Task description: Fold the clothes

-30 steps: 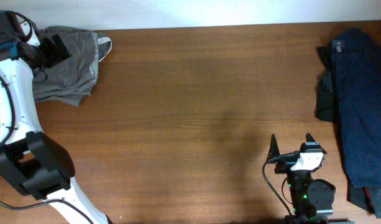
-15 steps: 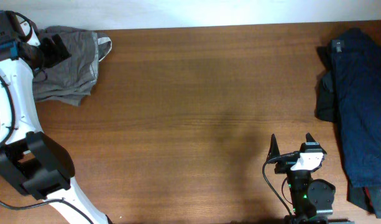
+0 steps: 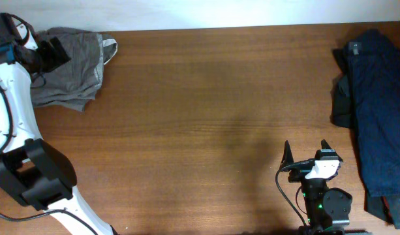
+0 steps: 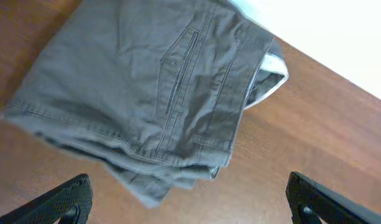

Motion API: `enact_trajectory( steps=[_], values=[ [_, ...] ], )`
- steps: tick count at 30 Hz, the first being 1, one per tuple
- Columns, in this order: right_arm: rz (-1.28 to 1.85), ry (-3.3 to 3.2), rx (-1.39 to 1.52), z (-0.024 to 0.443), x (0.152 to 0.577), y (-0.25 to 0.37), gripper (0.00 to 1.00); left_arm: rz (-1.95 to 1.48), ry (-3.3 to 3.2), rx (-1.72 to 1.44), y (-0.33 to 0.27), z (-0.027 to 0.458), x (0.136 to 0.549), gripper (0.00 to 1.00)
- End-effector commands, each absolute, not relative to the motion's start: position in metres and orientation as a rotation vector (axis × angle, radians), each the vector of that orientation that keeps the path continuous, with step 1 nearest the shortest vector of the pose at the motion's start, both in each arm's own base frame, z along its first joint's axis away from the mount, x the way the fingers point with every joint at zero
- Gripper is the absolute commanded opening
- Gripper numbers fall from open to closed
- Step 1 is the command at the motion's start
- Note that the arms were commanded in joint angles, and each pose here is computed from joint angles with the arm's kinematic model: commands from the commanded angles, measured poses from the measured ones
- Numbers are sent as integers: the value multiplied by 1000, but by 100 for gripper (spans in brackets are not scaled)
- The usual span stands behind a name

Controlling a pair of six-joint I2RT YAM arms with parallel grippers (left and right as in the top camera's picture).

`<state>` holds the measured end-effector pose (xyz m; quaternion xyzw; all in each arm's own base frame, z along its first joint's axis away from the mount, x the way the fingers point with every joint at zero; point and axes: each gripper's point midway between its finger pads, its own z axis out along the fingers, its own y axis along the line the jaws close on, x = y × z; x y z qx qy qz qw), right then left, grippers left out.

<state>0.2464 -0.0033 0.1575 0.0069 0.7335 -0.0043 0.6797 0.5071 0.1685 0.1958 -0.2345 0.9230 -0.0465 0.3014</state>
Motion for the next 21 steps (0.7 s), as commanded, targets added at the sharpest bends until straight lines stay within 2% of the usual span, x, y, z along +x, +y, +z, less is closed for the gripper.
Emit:
enact_trajectory(
  steps=[1,6,10,14,21],
  values=[
    [-22,1647,45,156,246,-8,99,-101,2522,-644,169,190,487,99],
    [-22,1647,45,156,246,-8,99,-142,2555,-697,144,215,458,99],
    [-22,1647,45,156,246,-8,99,-54,2483,-591,113,259,443,99],
    [-22,1647,45,156,246,-8,99,-9,2396,-458,71,283,428,99],
    [-22,1647,45,156,246,-8,99,37,2215,-285,14,270,406,99]
  ],
)
